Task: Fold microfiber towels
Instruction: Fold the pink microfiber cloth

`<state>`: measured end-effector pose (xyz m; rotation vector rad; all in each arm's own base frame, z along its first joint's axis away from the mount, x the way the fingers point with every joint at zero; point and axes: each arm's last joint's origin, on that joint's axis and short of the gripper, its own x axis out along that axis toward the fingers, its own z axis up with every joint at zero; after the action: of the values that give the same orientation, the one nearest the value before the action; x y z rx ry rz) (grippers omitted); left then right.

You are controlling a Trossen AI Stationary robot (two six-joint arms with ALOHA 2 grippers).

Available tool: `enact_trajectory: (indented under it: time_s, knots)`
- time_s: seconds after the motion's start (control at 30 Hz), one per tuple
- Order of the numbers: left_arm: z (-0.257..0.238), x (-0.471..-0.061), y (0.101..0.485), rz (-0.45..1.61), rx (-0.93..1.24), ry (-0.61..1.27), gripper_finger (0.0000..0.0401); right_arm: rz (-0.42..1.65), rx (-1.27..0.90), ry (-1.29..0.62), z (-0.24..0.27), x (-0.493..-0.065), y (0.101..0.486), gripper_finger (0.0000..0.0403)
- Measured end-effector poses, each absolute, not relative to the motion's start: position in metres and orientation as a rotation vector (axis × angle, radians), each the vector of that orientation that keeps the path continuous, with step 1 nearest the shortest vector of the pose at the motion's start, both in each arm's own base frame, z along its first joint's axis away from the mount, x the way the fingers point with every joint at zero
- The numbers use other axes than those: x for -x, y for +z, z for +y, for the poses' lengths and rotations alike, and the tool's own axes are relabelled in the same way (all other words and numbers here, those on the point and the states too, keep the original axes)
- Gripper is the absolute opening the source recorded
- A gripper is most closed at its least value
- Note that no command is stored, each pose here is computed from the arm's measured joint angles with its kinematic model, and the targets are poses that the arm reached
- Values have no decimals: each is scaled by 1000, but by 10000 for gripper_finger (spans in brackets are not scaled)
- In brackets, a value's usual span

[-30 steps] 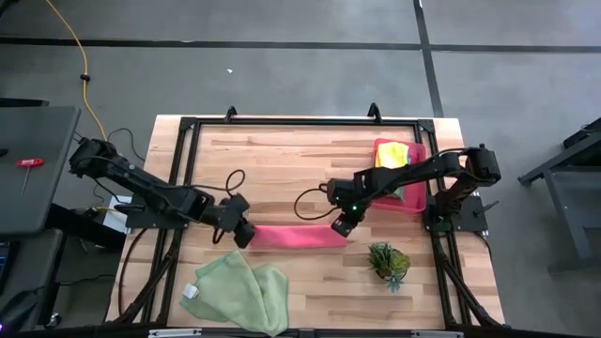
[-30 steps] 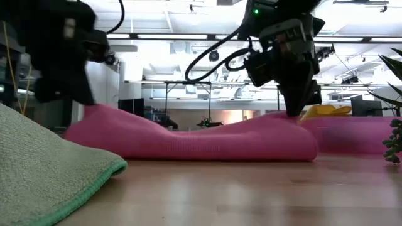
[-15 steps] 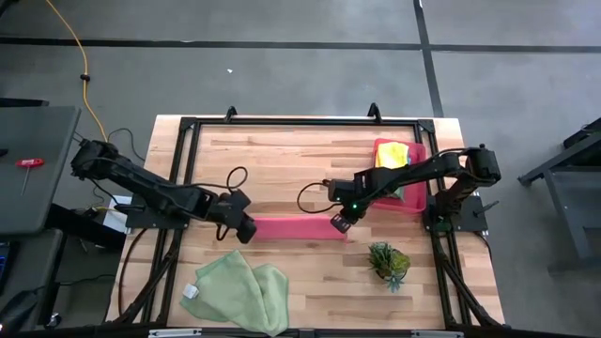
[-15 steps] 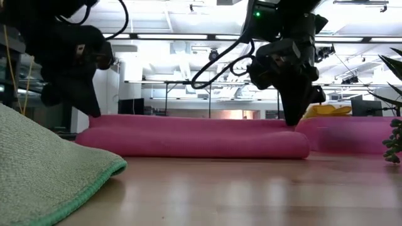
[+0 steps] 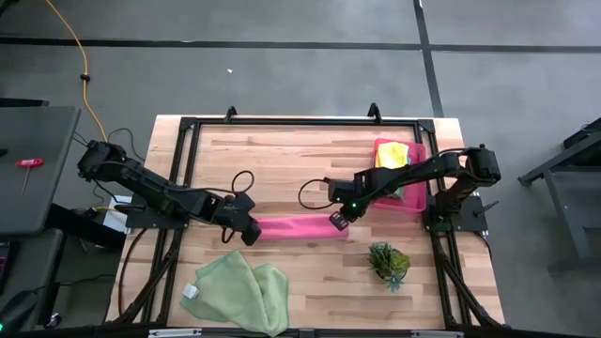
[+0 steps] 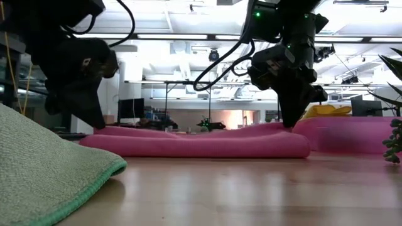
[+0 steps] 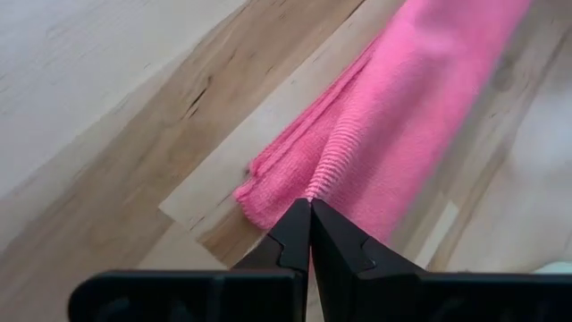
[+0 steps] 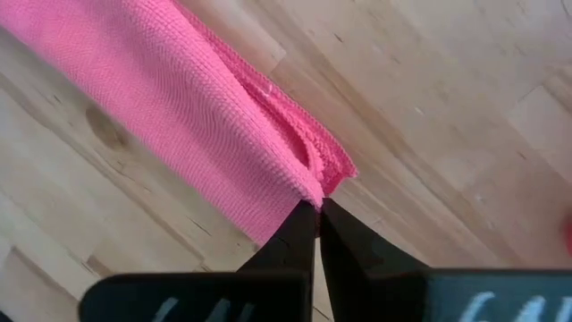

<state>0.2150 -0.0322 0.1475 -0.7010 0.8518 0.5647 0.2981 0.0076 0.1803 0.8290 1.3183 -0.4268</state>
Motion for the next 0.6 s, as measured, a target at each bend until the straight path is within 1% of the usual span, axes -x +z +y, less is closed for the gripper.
enact_trajectory:
  time_s: [0.23, 0.37, 0.47, 0.6]
  knots:
    - [-32, -215, 147, 854, 670, 563, 1, 1317, -832, -428, 8, -298, 180, 0]
    - [-31, -214, 147, 853, 658, 580, 14, 1315, -836, -436, 8, -298, 180, 4]
    - [-31, -213, 147, 857, 651, 588, 27, 1309, -850, -456, 7, -298, 180, 24]
    - [-31, -213, 146, 861, 649, 591, 47, 1304, -843, -467, 7, -298, 180, 72]
